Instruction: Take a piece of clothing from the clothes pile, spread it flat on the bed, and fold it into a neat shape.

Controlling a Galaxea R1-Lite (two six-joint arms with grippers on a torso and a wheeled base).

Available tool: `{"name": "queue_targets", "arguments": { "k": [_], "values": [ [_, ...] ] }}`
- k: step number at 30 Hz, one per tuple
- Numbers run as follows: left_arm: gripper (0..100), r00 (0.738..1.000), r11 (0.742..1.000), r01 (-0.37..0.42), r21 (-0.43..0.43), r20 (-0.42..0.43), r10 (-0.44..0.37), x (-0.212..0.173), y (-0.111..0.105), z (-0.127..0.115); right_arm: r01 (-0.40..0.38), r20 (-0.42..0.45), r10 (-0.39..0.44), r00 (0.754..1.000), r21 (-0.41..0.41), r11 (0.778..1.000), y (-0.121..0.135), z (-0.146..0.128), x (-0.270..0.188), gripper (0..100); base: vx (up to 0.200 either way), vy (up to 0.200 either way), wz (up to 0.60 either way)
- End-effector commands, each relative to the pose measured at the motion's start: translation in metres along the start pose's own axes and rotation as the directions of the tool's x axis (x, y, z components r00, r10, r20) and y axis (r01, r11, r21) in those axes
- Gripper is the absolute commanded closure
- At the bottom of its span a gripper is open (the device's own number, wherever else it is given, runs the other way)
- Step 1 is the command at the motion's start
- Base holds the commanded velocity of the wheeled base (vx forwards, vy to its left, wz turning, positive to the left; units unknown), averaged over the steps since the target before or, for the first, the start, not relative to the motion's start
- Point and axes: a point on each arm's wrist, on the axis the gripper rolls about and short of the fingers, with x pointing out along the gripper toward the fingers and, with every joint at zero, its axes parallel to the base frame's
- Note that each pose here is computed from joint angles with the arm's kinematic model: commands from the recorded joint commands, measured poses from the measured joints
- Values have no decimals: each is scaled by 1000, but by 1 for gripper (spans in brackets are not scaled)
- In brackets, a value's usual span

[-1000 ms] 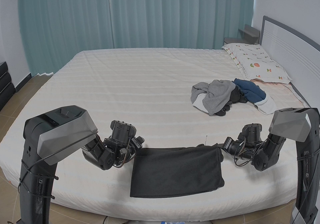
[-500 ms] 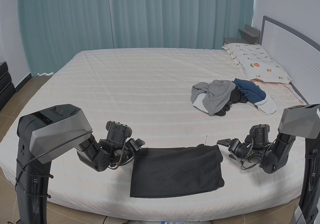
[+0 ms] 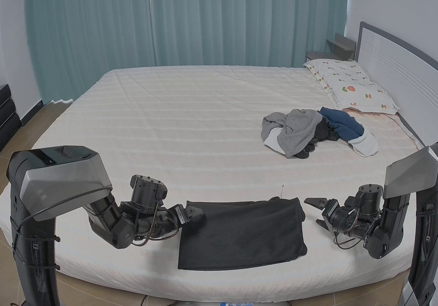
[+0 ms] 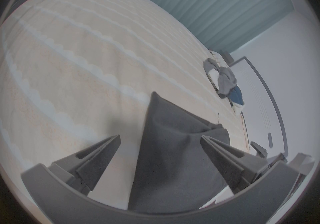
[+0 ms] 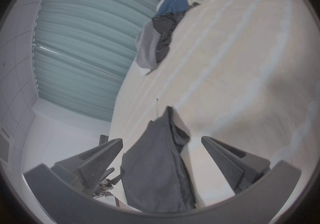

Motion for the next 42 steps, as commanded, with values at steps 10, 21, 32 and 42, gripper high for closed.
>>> {"name": "queue_targets", "arguments": {
  "k": [10, 21, 32, 42],
  "values": [
    [0, 999, 996, 23, 86, -40, -19, -4, -3, -22, 37, -29, -37, 999, 17, 999, -10, -8, -2, 0, 0, 0, 0],
    [100, 999, 995, 28, 101, -46, -24, 1, -5, -24, 38, -33, -38, 999, 16, 999, -10, -9, -2, 0, 0, 0, 0],
    [100, 999, 995, 19, 102, -40, -15, 4, -6, -25, 39, -33, -38, 999, 18, 999, -10, -9, -2, 0, 0, 0, 0],
    [100, 999, 995, 16, 94, -32, -13, 2, -5, -23, 43, -37, -43, 998, 13, 999, -11, -10, -3, 0, 0, 0, 0]
  ]
}}
